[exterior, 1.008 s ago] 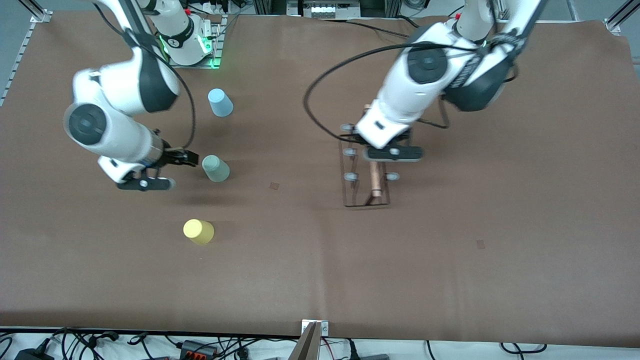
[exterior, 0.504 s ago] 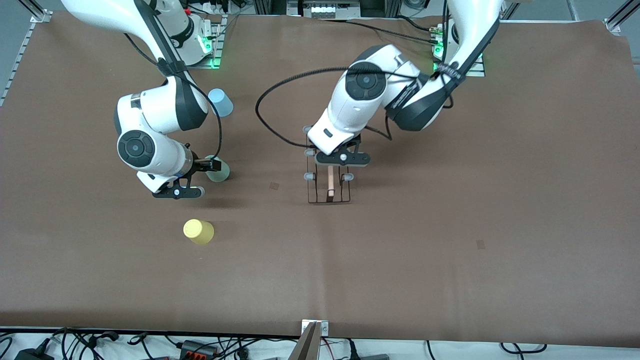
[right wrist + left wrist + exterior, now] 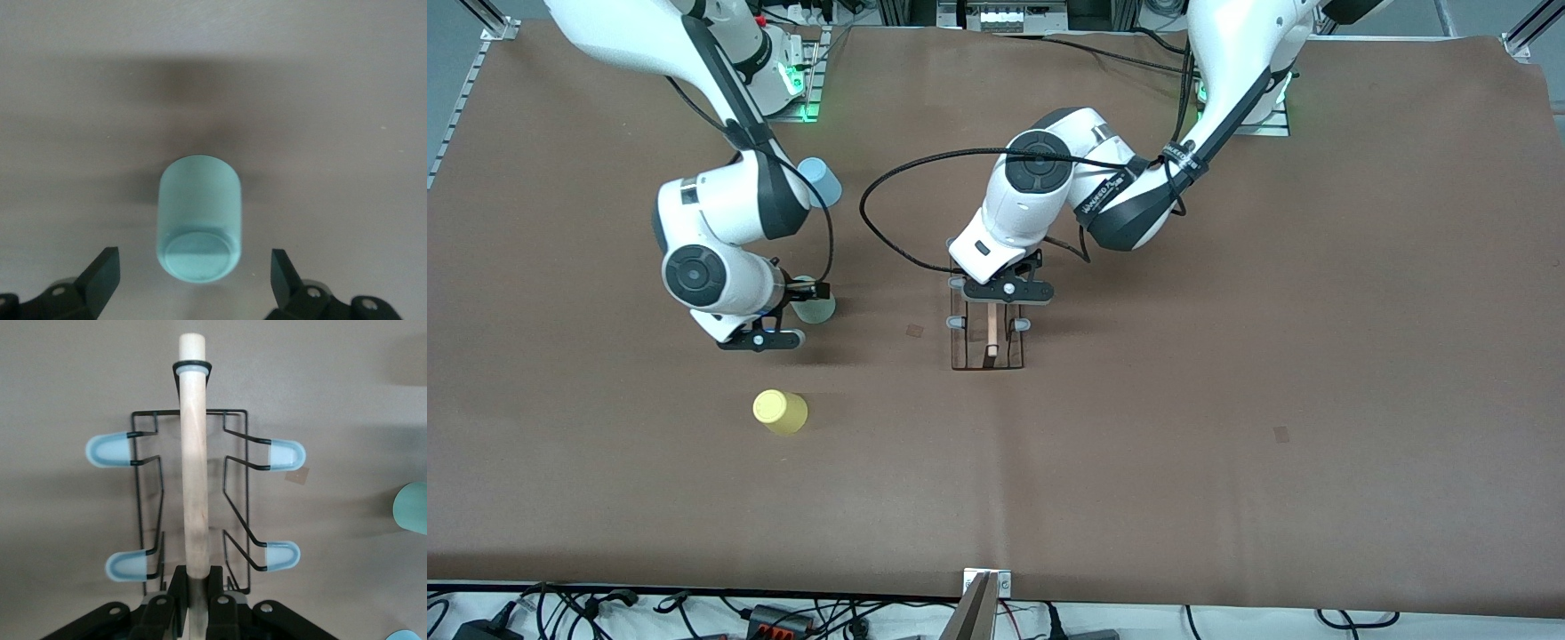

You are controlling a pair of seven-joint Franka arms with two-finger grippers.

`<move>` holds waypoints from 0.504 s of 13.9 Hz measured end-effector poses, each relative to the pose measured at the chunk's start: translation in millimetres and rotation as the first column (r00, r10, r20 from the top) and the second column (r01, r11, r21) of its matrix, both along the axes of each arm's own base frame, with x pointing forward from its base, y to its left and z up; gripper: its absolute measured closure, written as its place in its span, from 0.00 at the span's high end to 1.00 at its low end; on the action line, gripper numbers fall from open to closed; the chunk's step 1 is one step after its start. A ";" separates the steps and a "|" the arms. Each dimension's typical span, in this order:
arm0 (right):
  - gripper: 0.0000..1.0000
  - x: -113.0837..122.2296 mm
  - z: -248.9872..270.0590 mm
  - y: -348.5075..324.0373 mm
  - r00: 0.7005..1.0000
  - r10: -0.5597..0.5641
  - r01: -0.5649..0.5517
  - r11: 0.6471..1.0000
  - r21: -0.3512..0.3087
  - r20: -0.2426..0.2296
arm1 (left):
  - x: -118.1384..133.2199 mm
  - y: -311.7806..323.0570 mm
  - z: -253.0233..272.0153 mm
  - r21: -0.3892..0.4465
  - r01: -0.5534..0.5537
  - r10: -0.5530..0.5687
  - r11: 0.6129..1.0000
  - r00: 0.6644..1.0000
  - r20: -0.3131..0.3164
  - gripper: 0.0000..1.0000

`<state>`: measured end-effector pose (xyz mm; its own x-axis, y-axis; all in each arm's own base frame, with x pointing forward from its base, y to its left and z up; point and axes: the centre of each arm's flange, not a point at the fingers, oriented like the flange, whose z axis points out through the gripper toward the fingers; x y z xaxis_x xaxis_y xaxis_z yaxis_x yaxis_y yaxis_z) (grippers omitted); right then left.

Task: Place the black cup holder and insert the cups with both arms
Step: 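Set the rack down with the left gripper while the right gripper grasps the cup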

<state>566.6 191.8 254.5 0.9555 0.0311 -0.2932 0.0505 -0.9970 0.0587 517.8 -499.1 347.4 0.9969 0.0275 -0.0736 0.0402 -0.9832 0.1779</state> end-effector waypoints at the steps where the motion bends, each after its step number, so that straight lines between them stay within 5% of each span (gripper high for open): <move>1: 1.00 -2.4 -6.1 5.9 1.000 0.009 -0.009 1.000 -0.002 -0.006 | -1.8 -1.9 -1.0 0.001 0.004 -0.004 1.000 1.000 -0.001 0.16; 7: 1.00 -1.4 -24.2 4.0 1.000 0.005 -0.005 1.000 -0.007 -0.011 | -11.8 -12.1 -2.5 0.004 -0.015 0.015 1.000 1.000 -0.010 0.16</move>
<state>565.3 195.8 230.4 0.9522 0.0334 -0.3036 0.0558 -0.9963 0.0655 505.9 -511.1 345.0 0.9956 0.0426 -0.0836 0.0566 -0.9833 0.1731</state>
